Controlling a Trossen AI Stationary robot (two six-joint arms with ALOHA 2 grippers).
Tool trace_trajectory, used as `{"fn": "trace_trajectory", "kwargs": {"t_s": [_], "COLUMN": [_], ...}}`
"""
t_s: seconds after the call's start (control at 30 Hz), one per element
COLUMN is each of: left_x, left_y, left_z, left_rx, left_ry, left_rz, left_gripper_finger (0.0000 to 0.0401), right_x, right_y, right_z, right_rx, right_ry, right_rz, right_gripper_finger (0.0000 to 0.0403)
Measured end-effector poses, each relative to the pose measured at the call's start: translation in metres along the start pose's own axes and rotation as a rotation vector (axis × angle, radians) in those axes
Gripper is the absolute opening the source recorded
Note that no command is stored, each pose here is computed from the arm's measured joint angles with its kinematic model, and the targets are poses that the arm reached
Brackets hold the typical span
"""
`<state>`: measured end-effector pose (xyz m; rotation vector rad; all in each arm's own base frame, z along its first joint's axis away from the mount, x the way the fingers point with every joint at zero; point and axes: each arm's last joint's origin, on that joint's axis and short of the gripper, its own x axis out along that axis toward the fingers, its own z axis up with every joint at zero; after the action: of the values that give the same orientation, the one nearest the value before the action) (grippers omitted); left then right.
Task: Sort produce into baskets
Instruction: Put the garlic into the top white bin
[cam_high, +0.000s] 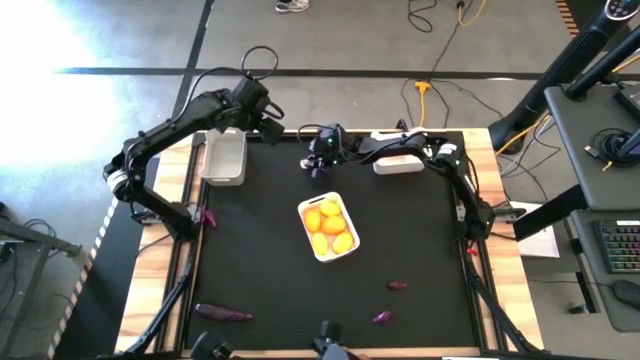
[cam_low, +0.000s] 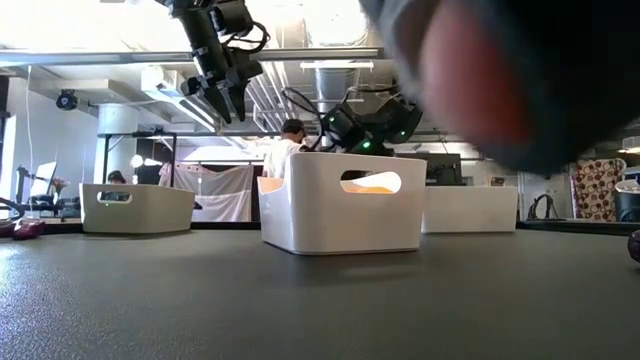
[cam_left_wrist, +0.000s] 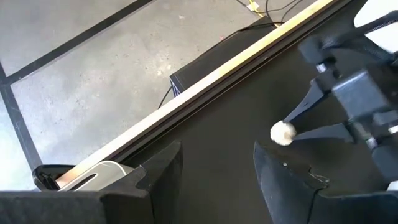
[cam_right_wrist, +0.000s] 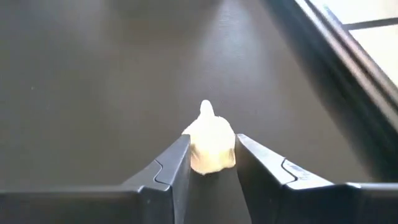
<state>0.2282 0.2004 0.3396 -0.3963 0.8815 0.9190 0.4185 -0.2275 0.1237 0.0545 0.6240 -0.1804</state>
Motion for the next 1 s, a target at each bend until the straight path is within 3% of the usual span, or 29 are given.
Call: {"fn": "trace_trajectory", "kwargs": {"t_s": [0.3, 0.5, 0.7, 0.8, 1.0], "left_x": [0.002, 0.004, 0.003, 0.0, -0.001], "left_y": [0.0, 0.0, 0.002, 0.004, 0.005], "left_z": [-0.002, -0.003, -0.003, -0.003, -0.003], "left_rx": [0.003, 0.023, 0.048, 0.057, 0.062], "left_ry": [0.011, 0.018, 0.006, -0.006, -0.014], "left_rz": [0.002, 0.004, 0.07, 0.097, 0.106], "left_gripper_finger": [0.018, 0.018, 0.018, 0.018, 0.018], "right_x": [0.009, 0.005, -0.009, -0.021, -0.031], "right_y": [0.003, 0.002, 0.001, -0.002, -0.014], "right_z": [0.001, 0.007, 0.025, 0.04, 0.073], "right_rx": [0.026, 0.052, -0.031, -0.103, -0.16], "right_ry": [0.084, 0.2, 0.355, 0.415, 0.288], "right_rz": [0.025, 0.016, 0.031, 0.04, 0.005], "right_gripper_finger": [0.0108, 0.0069, 0.0016, 0.001, 0.0013]}}
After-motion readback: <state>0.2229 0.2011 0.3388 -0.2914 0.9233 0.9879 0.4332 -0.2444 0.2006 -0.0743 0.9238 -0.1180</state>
